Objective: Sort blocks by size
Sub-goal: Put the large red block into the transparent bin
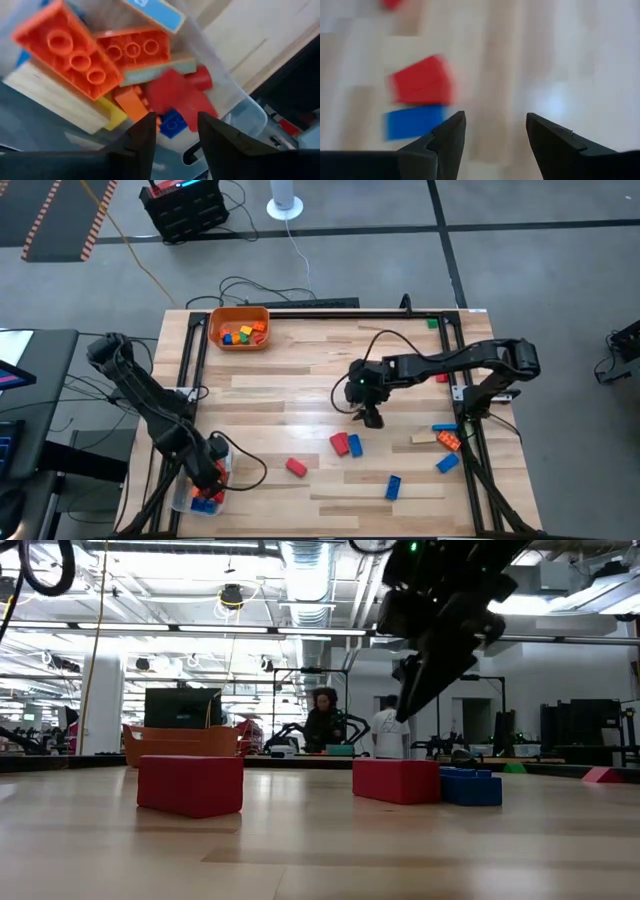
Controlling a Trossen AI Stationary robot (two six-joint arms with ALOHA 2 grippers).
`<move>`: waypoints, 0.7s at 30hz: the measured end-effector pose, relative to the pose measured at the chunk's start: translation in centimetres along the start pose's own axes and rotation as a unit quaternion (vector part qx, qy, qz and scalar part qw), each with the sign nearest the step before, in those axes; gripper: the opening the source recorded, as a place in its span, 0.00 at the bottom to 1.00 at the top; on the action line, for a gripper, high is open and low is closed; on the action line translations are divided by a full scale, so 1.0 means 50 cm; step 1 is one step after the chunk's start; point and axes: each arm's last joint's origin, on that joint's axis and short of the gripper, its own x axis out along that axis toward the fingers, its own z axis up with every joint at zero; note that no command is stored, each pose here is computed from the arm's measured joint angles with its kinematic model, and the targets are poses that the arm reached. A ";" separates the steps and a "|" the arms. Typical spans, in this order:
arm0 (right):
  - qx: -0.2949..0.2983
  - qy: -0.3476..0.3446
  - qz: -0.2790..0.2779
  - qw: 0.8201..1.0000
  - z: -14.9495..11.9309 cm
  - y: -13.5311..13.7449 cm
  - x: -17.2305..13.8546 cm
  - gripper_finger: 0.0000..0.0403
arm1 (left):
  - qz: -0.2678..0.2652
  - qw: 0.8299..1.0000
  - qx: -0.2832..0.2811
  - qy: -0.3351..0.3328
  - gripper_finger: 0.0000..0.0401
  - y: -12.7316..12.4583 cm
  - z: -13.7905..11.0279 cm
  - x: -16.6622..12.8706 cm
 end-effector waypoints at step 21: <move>-0.110 0.026 -0.056 0.992 -0.022 0.194 0.030 0.60 | 0.045 0.917 0.302 -0.257 0.45 -0.114 0.142 -0.018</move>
